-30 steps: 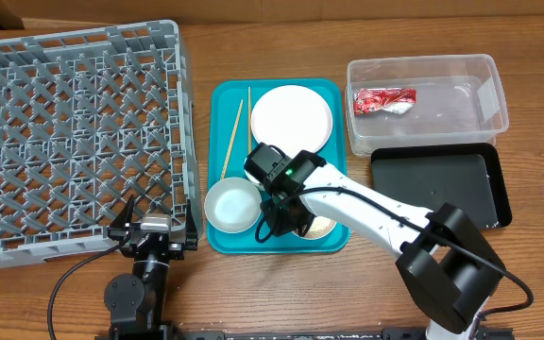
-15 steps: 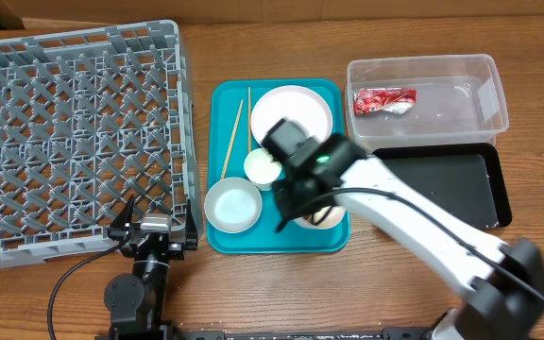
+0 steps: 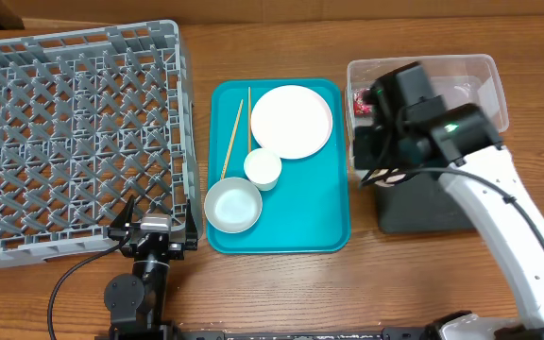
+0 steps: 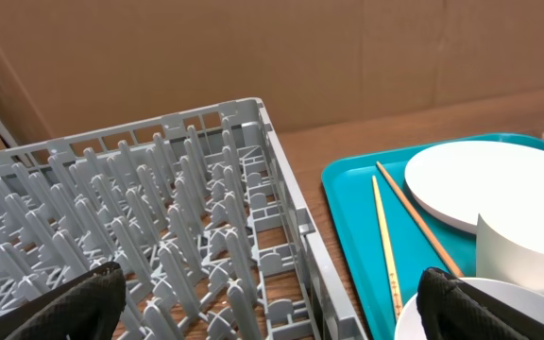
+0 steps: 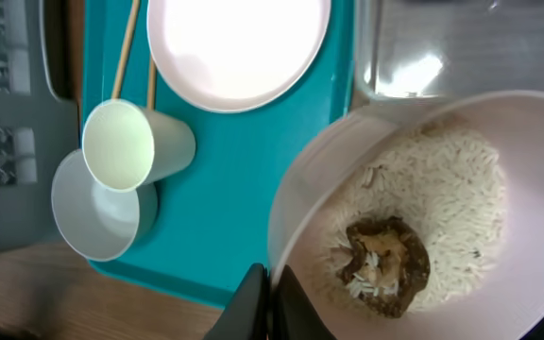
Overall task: Sort waste into correct bins and load items into the dishwasher
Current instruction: 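Lift the pink bowl over the black tray and tip out the rice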
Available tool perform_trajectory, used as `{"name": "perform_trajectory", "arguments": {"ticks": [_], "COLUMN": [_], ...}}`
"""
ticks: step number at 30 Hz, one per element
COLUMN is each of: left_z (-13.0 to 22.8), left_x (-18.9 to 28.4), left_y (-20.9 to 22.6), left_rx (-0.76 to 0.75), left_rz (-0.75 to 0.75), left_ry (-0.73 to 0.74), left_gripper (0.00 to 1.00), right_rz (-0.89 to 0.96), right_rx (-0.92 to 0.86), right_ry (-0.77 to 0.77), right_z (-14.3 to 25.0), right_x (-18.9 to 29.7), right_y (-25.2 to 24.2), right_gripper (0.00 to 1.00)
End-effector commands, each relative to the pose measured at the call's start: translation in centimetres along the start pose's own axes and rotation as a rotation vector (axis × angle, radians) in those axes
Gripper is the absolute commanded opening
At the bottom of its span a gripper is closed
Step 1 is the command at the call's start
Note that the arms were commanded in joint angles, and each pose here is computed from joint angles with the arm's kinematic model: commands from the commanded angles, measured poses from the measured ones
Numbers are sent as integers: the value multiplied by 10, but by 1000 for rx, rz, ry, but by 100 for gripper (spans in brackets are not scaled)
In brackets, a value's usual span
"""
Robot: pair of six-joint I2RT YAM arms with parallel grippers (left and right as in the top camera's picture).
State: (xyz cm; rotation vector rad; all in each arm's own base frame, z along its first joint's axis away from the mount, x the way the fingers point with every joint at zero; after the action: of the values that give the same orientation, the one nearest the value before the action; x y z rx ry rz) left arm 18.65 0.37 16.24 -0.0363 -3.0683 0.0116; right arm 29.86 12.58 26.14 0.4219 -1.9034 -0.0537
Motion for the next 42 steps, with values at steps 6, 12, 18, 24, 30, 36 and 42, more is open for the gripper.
{"name": "perform_trajectory", "arguments": {"ticks": [6, 12, 18, 24, 30, 36, 42], "left_z": [1, 1, 1, 1, 1, 1, 1], "left_x": [0, 0, 0, 0, 0, 0, 0], "left_y": [-1, -1, -1, 0, 0, 0, 0], "left_rx": [11, 11, 11, 11, 11, 11, 11], "left_rz": [1, 1, 0, 0, 0, 0, 0], "left_ry": [-3, -3, -3, -2, -2, -2, -2], "left_gripper": [100, 100, 100, 100, 100, 100, 100], "right_rz": [-149, -256, -350, -408, -505, -570, -600], "right_rx": [8, -12, -41, -55, -69, -153, -165], "right_ry": [-65, -80, -124, -197, -275, -369, -427], "right_z": [-7, -1, 12, 31, 44, 69, 80], "right_x": [21, 21, 28, 41, 41, 31, 27], "right_y": [-34, -50, -67, -77, -94, -124, -133], "right_gripper": [4, 4, 4, 4, 4, 4, 4]}}
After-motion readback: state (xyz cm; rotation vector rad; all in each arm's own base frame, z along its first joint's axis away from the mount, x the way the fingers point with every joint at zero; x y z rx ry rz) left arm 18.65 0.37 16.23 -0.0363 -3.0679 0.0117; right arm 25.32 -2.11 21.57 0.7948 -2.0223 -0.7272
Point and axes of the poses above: each gripper's point midway between its finger pads, its own x axis back along the fingers, its own y axis along the line the jaws close on, z = x × y, the point moved 6 cm from there along x, back along the fingers, and after that the axes turned 9 degrees about x, right-handed, at the moved point
